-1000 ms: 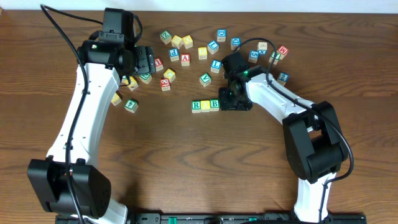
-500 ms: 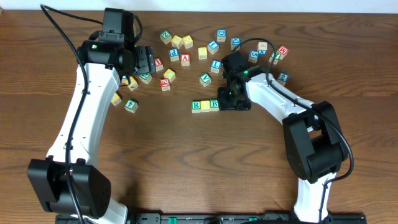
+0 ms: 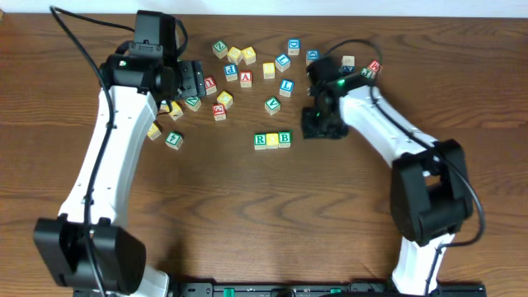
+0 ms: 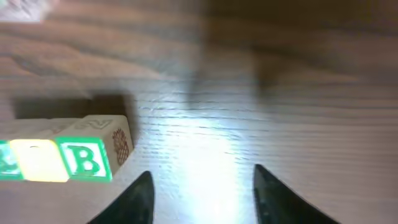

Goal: Spell out ROBOT
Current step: 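Raise the right gripper away from the R O B row toward the pile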

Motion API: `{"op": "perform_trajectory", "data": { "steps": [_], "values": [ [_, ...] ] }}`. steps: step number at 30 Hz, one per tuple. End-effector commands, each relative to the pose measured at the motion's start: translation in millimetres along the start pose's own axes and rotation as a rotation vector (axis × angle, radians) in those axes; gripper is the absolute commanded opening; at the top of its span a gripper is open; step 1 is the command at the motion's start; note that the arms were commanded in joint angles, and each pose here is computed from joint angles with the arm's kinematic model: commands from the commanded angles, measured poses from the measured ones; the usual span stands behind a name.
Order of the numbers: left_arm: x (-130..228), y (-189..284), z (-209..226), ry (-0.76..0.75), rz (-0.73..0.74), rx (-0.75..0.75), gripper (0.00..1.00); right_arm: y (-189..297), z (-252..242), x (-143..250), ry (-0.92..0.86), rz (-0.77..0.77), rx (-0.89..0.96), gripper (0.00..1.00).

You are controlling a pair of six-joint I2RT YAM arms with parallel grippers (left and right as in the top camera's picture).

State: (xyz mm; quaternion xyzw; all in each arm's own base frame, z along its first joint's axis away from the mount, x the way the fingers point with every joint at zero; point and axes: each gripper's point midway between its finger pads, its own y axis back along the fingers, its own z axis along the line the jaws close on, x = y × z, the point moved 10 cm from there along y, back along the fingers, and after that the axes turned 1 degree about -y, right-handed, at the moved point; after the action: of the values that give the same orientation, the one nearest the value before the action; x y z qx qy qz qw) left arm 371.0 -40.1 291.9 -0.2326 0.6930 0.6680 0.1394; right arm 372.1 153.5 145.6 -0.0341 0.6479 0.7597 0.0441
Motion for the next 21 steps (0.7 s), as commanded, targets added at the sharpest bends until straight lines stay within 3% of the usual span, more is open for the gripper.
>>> {"op": "perform_trajectory", "data": {
  "steps": [1,8,21],
  "values": [
    [-5,36,6,0.018,-0.096,0.01,0.85,55,-6,-14,0.009,-0.136,-0.018,0.52],
    [-3,65,17,0.042,-0.152,0.009,0.91,109,-19,-17,-0.026,-0.241,-0.043,0.62],
    [1,71,30,0.054,-0.134,-0.016,0.94,177,-32,-19,-0.067,-0.345,-0.056,0.69]
  ]
}}
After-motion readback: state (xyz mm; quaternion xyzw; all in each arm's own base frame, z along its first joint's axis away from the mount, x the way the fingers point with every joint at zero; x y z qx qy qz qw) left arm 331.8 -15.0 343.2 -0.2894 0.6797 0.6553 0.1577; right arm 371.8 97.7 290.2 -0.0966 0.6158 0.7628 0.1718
